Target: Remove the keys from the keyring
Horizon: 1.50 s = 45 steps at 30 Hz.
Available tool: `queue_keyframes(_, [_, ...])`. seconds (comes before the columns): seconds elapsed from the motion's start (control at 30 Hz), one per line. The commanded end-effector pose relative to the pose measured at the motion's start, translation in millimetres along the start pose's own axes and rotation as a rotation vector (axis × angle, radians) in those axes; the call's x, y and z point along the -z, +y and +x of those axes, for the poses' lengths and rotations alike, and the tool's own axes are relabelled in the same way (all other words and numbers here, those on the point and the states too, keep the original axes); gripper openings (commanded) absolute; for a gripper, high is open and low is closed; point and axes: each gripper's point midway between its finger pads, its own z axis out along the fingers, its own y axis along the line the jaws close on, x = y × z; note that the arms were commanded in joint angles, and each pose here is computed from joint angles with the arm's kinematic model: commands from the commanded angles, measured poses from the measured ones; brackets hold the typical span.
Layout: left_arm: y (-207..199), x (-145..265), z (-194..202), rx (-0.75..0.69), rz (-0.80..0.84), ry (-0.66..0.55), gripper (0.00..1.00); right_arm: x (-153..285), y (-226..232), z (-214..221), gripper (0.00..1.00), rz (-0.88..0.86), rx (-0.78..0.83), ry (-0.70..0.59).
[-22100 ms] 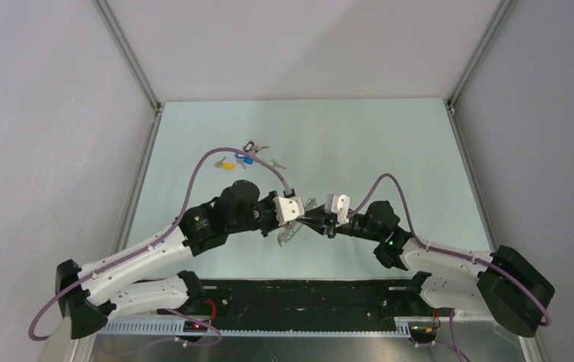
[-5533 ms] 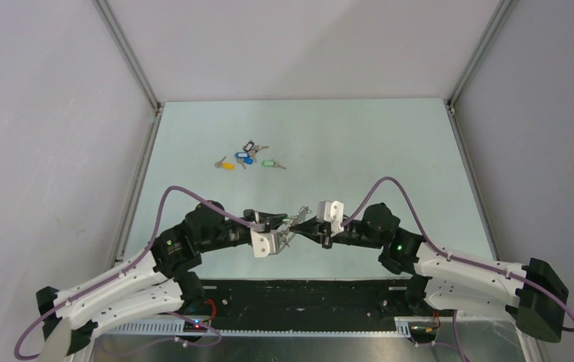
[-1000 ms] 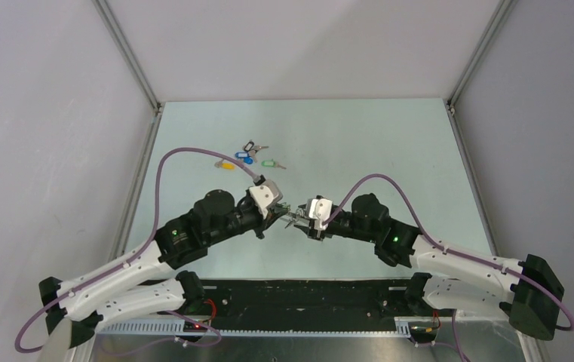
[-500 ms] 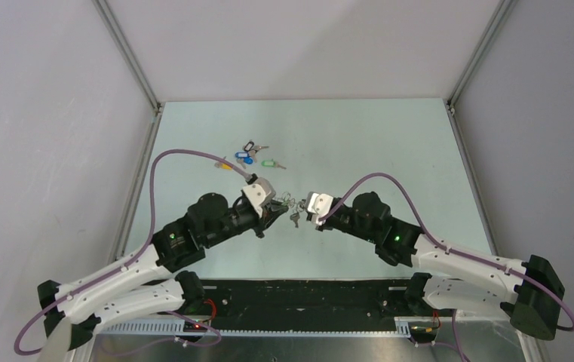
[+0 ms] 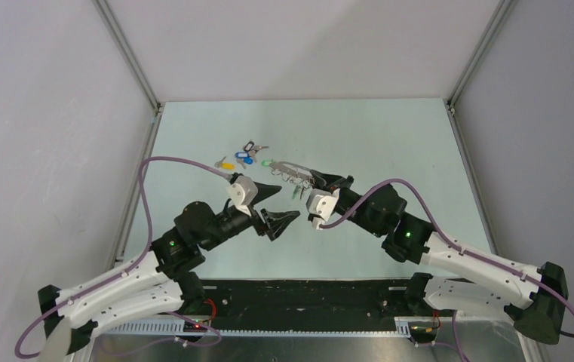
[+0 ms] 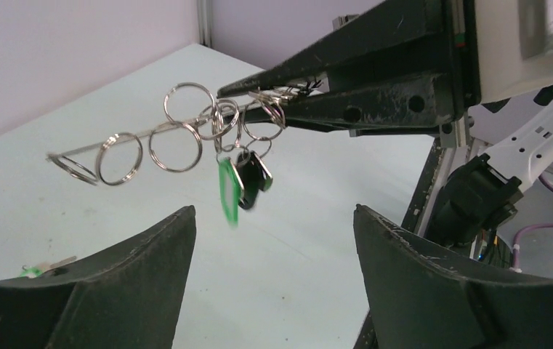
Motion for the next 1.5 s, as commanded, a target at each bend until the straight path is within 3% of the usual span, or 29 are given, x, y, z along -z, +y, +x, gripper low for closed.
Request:
queue_keyframes(0.0, [-6,-7,-16,-0.027,0.035,-0.094,0.82,5,-49,-40,0.0,0.113,0.096,-0.107])
queue_keyframes(0.23, [10,-6,-21,-0.082,-0.037,-0.206,0.79,8,-66,-57,0.0,0.159,0.178,-0.158])
queue_keyframes(0.5, [30,1,-24,-0.168,-0.142,-0.244,0.68,10,-69,-69,0.0,0.145,0.198,-0.205])
queue_keyframes(0.73, [29,-8,-23,-0.163,-0.136,-0.23,0.47,9,-66,-68,0.0,0.132,0.185,-0.204])
queue_keyframes(1.47, [19,-26,-38,-0.189,-0.083,-0.246,0.51,6,-58,-68,0.0,0.101,0.17,-0.211])
